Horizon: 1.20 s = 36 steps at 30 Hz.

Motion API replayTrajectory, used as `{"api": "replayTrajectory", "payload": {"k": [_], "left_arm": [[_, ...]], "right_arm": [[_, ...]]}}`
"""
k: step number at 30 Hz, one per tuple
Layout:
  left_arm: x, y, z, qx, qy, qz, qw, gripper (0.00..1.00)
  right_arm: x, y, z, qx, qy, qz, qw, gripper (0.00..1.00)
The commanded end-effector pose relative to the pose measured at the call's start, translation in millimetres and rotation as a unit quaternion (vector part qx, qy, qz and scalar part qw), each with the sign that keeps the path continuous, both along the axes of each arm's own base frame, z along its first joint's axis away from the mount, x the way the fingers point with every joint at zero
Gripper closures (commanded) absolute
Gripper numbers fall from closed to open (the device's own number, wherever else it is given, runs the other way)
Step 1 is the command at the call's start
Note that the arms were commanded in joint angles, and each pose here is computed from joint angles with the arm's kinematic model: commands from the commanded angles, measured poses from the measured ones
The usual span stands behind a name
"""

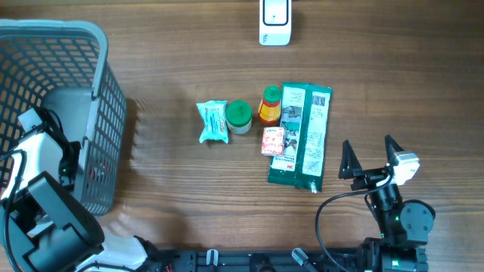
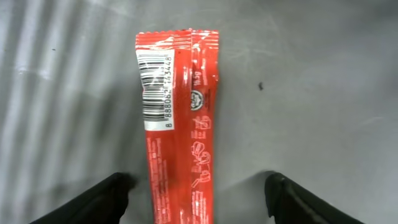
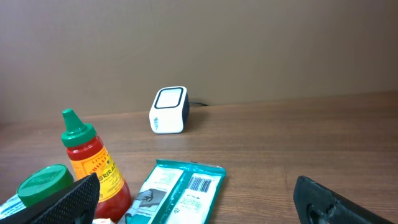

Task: Scan the item barcode
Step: 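Return the left gripper to the basket and grasp the red stick packet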

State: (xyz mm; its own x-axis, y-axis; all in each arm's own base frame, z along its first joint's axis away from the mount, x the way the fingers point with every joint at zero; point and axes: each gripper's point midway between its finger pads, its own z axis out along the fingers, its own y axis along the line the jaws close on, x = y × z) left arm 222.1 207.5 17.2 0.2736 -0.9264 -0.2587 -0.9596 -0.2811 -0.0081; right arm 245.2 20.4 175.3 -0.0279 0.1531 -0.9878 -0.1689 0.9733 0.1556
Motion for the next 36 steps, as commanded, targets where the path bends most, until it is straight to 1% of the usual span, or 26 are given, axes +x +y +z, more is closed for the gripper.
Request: {"api": "replayTrajectory", "payload": {"k": [1,3,4,6,8,10,11,12,17,24,25,26,28,29,32,34,36], "left_arm": [[-30.3,-71.4,-58.1,-0.165,0.035,0.008,0.986,0.25],[-28.8,-74.2,-58.1,-0.173,0.031,0.008,0.984,0.34],[-28.7,-74.5,-58.1,-0.173,0.031,0.007,0.984,0.43],[-29.7,-75.1,-58.5,-0.174,0.032,0.007,0.984,0.53],[-30.7,-75.8,-58.5,-0.175,0.034,0.008,0.984,0.72],[-30.8,-75.8,-58.5,-0.175,0.034,0.008,0.984,0.82],[-31.2,-76.1,-58.4,-0.175,0.035,0.008,0.984,0.9],[-32.7,-77.3,-58.1,-0.178,0.038,0.008,0.983,0.96],[-42.8,-87.2,-55.1,-0.199,0.057,0.012,0.978,0.96],[-52.7,-128.9,-42.2,-0.301,0.067,0.031,0.951,0.96],[-52.3,-135.0,-40.2,-0.313,0.066,0.03,0.947,0.96],[-47.9,-140.0,-38.9,-0.326,0.055,0.011,0.944,0.96],[-36.6,-146.4,-34.3,-0.347,0.023,-0.01,0.938,0.96],[-31.9,-146.7,-30.6,-0.347,0.009,-0.012,0.938,0.96],[-10.9,-132.9,-13.5,-0.311,-0.044,-0.04,0.949,0.96],[5.8,-121.6,9.9,-0.276,-0.09,-0.057,0.955,0.96],[25.8,-108.1,38.4,-0.228,-0.151,-0.081,0.958,0.96]], "right_arm": [[0.0,-1.7,0.9,0.0,-0.003,-0.005,1.0,0.0],[0.0,-1.7,0.9,0.001,-0.002,-0.005,1.0,0.0],[0.0,-1.7,0.9,0.001,-0.002,-0.005,1.0,0.0],[0.0,-1.7,0.9,0.001,-0.002,-0.005,1.0,0.0],[0.0,-1.7,0.9,0.001,-0.002,-0.005,1.0,0.0],[0.0,-1.6,0.9,0.0,-0.003,-0.004,1.0,0.0],[0.0,-1.7,0.8,0.0,-0.002,-0.005,1.0,0.0],[0.0,-1.7,0.9,0.001,-0.002,-0.005,1.0,0.0],[0.0,-1.6,0.9,0.001,-0.002,-0.004,1.0,0.0],[0.0,-1.7,0.9,0.001,-0.002,-0.005,1.0,0.0],[0.0,-1.7,0.9,0.0,-0.003,-0.005,1.0,0.0],[0.0,-1.7,0.9,0.001,-0.002,-0.005,1.0,0.0],[0.0,-1.7,0.9,0.0,-0.003,-0.005,1.0,0.0],[0.0,-1.6,0.9,0.0,-0.003,-0.004,1.0,0.0],[0.0,-1.7,0.8,0.001,-0.002,-0.005,1.0,0.0],[0.0,-1.6,0.9,0.001,-0.002,-0.004,1.0,0.0],[0.0,-1.6,0.9,0.001,-0.002,-0.004,1.0,0.0]]}}
